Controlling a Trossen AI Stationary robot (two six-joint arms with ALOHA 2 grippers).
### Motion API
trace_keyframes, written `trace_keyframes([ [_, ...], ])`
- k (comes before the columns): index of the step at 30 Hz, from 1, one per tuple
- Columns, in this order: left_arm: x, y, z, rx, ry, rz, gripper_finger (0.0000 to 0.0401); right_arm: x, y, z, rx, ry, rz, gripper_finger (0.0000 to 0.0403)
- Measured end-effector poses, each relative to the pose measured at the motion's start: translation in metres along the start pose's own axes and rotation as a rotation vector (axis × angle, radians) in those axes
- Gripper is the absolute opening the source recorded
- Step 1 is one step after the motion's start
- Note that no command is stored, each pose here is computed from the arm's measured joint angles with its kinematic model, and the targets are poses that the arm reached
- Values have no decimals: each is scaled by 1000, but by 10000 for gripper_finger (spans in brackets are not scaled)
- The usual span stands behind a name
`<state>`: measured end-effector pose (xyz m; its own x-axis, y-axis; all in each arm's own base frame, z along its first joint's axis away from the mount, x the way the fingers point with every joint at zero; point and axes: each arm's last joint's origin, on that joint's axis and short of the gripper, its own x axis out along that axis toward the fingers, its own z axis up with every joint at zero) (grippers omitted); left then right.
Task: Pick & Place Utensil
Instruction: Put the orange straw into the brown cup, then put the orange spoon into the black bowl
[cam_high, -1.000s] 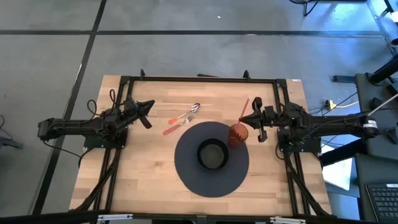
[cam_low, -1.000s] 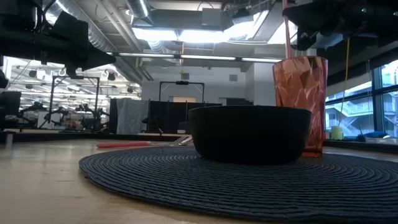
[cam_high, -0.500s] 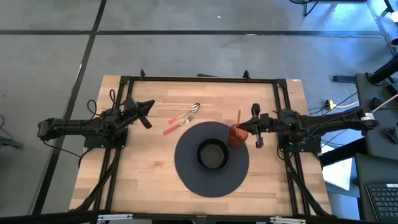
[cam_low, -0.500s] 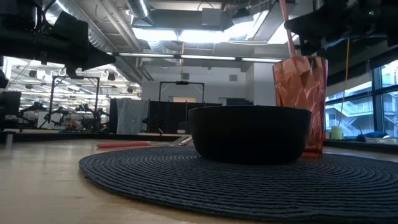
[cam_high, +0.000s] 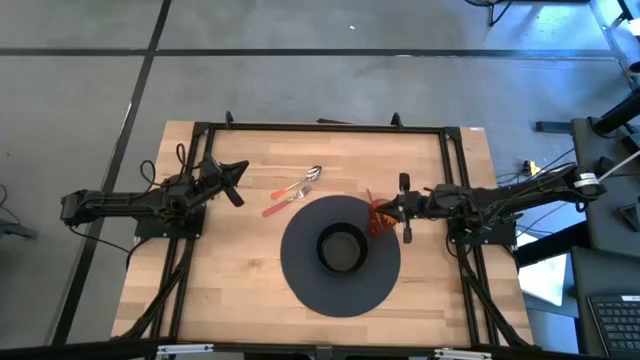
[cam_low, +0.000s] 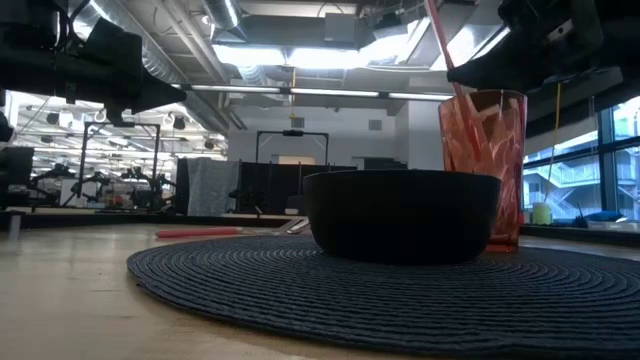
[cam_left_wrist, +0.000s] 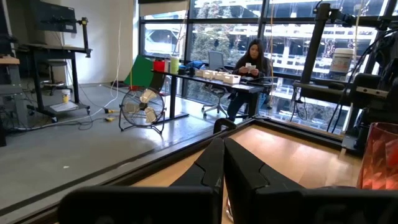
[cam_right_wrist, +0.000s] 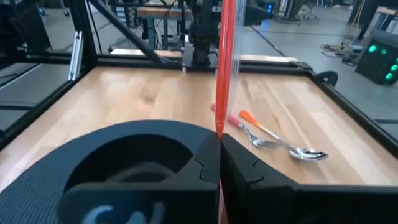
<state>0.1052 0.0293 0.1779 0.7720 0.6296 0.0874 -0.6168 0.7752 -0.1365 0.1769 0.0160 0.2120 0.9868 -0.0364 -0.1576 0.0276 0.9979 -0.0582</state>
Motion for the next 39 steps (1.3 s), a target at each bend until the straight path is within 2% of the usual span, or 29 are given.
trace_keyframes([
  [12, 0, 0, 0, 0, 0, 0, 4, 3, 1, -3, 2, 18, -6, 13],
  [20, 0, 0, 0, 0, 0, 0, 4, 3, 1, -1, 49, 6, -7, 19],
  [24, 0, 0, 0, 0, 0, 0, 4, 3, 1, 1, 60, -17, -7, 43],
  [34, 0, 0, 0, 0, 0, 0, 4, 3, 0, 0, 89, -8, -33, 137],
  [39, 0, 0, 0, 0, 0, 0, 4, 1, -2, 3, 63, -32, -74, 158],
])
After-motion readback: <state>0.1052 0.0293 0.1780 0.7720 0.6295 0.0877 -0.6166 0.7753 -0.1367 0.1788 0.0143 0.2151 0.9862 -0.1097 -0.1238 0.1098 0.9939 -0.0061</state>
